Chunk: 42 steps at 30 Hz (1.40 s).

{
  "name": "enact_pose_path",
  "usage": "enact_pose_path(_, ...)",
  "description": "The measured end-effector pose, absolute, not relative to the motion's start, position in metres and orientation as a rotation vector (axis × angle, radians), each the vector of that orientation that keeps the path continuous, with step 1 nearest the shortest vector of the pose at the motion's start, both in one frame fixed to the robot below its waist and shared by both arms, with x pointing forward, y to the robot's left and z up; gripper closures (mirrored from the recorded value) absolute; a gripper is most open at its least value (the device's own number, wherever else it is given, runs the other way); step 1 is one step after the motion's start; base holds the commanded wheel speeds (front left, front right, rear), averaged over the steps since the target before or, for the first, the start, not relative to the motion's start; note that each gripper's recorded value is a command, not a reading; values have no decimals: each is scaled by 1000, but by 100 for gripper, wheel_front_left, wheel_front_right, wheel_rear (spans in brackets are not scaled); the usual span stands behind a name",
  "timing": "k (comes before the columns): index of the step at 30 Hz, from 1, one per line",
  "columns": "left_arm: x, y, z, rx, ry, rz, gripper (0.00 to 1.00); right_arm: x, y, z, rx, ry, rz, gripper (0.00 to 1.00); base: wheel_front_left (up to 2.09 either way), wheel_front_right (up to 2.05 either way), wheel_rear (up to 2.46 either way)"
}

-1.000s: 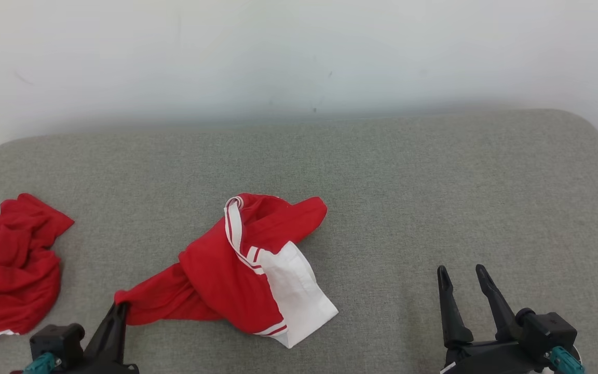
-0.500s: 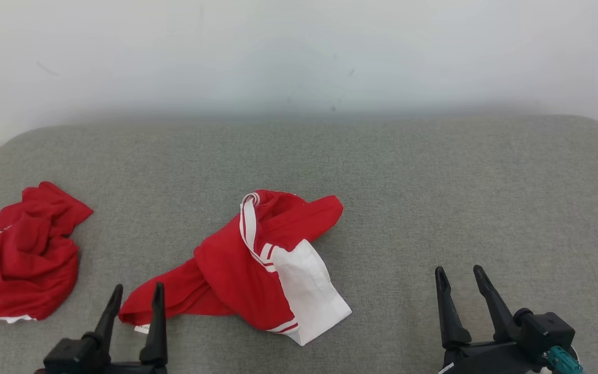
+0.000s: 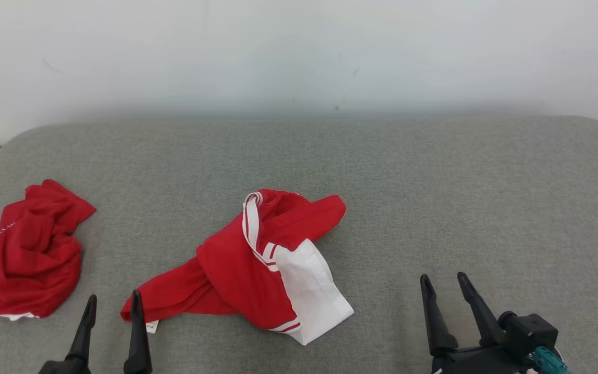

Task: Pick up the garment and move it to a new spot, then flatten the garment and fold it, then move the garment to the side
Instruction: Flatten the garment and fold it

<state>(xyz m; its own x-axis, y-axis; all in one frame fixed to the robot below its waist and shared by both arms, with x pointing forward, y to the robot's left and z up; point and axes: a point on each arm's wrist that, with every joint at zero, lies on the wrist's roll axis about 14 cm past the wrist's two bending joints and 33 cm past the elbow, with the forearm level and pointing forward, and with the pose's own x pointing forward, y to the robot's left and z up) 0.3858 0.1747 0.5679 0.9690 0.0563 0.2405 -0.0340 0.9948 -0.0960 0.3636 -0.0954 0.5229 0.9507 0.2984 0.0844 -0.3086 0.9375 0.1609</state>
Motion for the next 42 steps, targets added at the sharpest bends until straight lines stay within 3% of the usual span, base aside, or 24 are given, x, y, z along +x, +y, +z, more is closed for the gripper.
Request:
enact_pose_path(9,380,195,569,-50,-255,89,0,360,-69,516,193,-7,390,0,0,0,0)
enact_pose_path(18,368,215,568,-52,-260,148,0,353,-10,503,186,103,590,0,0,0,0)
enact_pose_path(27,358,226,567,-67,-260,189,0,363,33,495,140,180,747,0,0,0,0)
enact_pose_path(38,346,235,561,-71,-248,227,0,382,64,470,44,277,833,0,0,0,0)
enact_pose_path(39,345,236,559,-72,-244,228,0,384,64,467,36,288,831,3,0,0,0)
enact_pose_path(40,344,238,558,-72,-240,231,0,387,63,464,25,296,829,35,0,0,0)
enact_pose_path(41,343,240,557,-72,-238,236,0,390,62,461,16,303,823,56,0,0,0)
enact_pose_path(42,342,241,557,-72,-237,238,0,392,62,459,8,306,820,85,0,0,0)
